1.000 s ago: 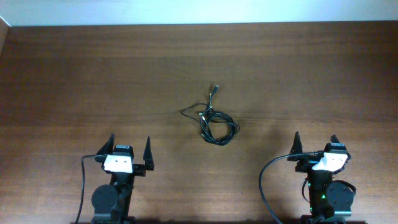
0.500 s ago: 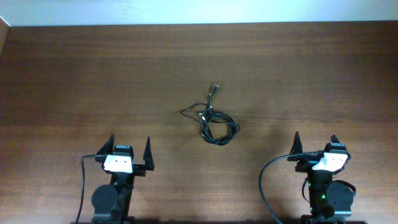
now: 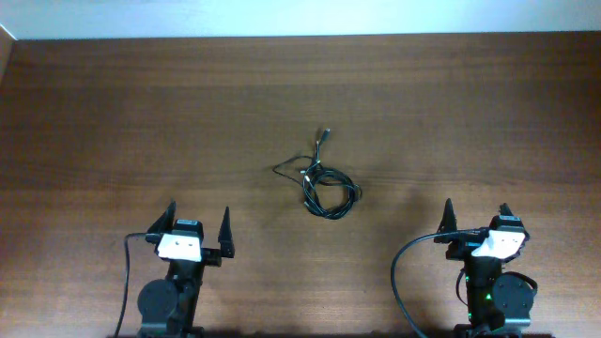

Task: Untangle cables
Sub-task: 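Move the left gripper toward the tangled black cable bundle, then lower the left gripper onto the cable bundle and grasp it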

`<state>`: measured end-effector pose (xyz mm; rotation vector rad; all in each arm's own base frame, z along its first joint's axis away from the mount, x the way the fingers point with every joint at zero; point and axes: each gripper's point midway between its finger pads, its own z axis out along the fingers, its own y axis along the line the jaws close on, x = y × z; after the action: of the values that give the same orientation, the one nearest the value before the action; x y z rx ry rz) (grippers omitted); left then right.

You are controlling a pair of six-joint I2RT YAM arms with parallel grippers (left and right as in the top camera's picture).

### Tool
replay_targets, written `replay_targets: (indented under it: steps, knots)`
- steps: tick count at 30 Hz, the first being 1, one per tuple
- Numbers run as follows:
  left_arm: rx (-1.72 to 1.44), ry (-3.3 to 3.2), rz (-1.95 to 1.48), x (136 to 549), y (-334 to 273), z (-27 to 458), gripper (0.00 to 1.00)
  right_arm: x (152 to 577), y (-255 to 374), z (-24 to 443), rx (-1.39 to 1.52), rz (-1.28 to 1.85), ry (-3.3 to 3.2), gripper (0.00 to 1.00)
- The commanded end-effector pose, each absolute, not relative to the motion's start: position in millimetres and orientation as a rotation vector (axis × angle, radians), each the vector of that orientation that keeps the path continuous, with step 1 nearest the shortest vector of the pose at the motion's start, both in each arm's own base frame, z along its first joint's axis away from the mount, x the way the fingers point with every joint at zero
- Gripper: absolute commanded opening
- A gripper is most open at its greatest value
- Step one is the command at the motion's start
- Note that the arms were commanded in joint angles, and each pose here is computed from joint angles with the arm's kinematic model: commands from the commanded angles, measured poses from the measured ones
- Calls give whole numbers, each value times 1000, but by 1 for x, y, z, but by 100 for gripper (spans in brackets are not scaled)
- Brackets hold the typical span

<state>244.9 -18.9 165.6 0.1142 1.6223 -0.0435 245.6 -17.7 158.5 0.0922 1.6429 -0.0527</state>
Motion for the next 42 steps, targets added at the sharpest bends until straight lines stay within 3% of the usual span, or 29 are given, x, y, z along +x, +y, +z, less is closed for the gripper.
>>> replay_targets:
  steps: [1,8,24,37,42]
  knots:
    - [137,1571,-40,242,-21,188,99,246,-15,156,86,-41,1645,98]
    - [130,1514,-43,237,-21,216,99,246,-15,156,86,-41,1645,98]
    - [128,1744,-76,251,-24,231,99,246,-15,156,85,-41,1645,98]
    - [266,2125,-446,303,-76,224,98,246,-15,156,86,-41,1645,98]
    - [260,2296,-538,315,-84,172,99,246,-15,156,85,-41,1645,99]
